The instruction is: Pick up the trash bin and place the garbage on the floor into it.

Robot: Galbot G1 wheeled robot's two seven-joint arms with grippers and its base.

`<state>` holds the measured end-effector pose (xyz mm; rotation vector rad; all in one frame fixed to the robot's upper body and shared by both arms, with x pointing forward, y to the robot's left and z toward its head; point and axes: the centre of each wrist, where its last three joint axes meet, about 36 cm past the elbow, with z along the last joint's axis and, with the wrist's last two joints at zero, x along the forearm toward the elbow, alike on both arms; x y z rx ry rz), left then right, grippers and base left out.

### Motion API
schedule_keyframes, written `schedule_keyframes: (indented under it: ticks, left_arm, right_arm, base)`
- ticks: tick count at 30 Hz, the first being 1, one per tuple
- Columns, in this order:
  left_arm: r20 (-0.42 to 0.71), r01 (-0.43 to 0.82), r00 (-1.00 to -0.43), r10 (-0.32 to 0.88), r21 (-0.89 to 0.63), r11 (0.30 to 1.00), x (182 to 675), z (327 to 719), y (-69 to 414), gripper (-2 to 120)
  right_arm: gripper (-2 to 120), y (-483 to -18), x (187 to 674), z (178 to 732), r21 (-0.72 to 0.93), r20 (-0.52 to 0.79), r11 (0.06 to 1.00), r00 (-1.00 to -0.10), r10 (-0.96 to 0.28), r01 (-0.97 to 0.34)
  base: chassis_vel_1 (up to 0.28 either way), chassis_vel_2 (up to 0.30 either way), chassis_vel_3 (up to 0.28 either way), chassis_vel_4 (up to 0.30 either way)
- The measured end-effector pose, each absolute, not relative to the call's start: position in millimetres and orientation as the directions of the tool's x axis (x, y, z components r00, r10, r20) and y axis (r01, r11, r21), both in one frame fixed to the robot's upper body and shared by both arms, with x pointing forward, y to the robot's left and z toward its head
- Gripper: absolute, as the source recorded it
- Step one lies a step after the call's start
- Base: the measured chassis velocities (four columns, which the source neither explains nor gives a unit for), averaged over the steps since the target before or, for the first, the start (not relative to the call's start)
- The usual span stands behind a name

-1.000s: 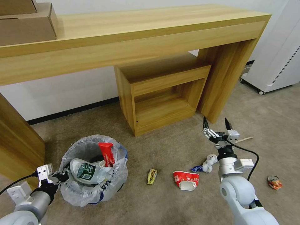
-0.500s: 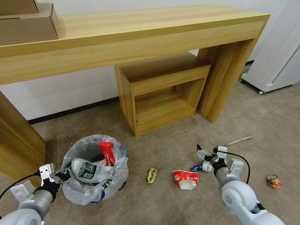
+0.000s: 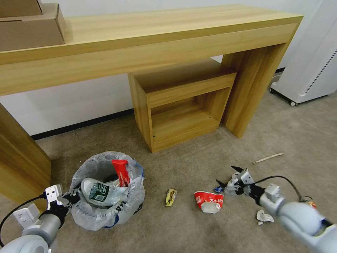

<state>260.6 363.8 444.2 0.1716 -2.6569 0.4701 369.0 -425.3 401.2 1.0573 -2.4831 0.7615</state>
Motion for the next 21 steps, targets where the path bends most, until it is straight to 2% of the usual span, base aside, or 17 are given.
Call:
schedule_keyframes:
  ticks: [3,7,9,16,21]
  left_arm:
    - [0.435,-0.195,-0.899,-0.046,-0.306,0.932,261,441,359,1]
    - [0.435,-0.197,-0.899,-0.047,-0.307,0.931,262,439,357,1]
    - [0.432,-0.194,-0.901,-0.043,-0.312,0.930,265,437,355,1]
    - [0.440,-0.190,-0.897,-0.033,-0.318,0.929,272,430,354,1]
    - [0.449,-0.183,-0.893,-0.023,-0.318,0.930,277,425,353,1]
  right_arm:
    - [100,-456,380,415,-0.378,0.610,0.459,-0.589,-0.530,-0.804]
    - [100,-465,383,413,-0.363,0.651,0.421,-0.549,-0.524,-0.831]
    - [100,-479,383,401,-0.317,0.705,0.366,-0.476,-0.526,-0.875]
    - [99,-498,377,362,-0.305,0.743,0.355,-0.454,-0.492,-0.884]
    - [95,-491,377,334,-0.316,0.730,0.377,-0.476,-0.490,-0.871]
  base:
    - [0.000,0.000,0.000,0.000]
    - [0.000,0.000,0.000,0.000]
    - [0.000,0.000,0.000,0.000]
    - [0.000,0.000,0.000,0.000]
    - [0.000,0.000,0.000,0.000]
